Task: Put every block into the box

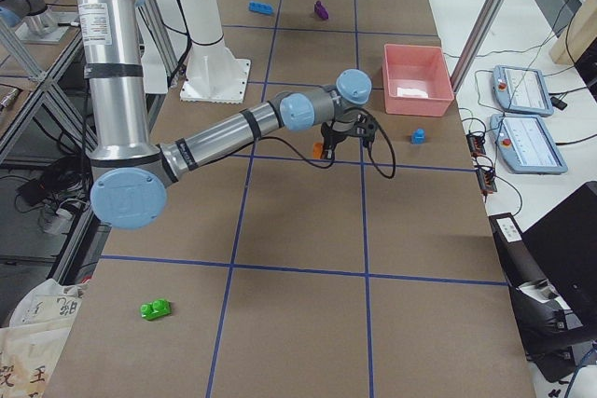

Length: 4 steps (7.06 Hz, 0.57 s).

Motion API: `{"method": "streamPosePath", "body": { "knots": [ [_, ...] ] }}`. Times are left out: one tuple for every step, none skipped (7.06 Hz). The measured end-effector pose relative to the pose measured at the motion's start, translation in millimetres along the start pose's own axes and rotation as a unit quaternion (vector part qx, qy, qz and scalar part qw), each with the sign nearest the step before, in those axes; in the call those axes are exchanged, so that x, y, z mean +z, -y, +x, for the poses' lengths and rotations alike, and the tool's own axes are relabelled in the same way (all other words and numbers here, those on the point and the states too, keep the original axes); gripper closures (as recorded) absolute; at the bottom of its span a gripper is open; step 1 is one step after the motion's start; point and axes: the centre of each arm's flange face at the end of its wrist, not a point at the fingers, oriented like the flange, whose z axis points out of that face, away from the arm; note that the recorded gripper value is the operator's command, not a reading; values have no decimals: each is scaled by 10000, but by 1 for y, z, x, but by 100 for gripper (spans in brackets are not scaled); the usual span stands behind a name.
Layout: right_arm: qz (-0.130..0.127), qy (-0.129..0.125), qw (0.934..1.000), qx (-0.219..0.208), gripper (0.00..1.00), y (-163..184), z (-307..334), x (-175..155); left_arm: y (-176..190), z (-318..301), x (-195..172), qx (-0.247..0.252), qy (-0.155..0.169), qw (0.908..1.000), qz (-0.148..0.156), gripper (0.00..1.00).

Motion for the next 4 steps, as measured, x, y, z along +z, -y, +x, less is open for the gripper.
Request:
{"method": "streamPosePath", "body": {
  "knots": [
    [0,18,9998,173,100,16,-44,-27,-2,1,8,326,67,9994,-60,1],
    [27,79,9991,411,100,29,-84,-47,-4,2,18,567,155,9982,-137,1],
    [46,172,9976,676,100,43,-122,-63,-7,6,33,750,249,9966,-242,1],
    [20,239,9953,935,100,57,-159,-69,-10,10,47,883,326,9950,-343,1]
  ]
}}
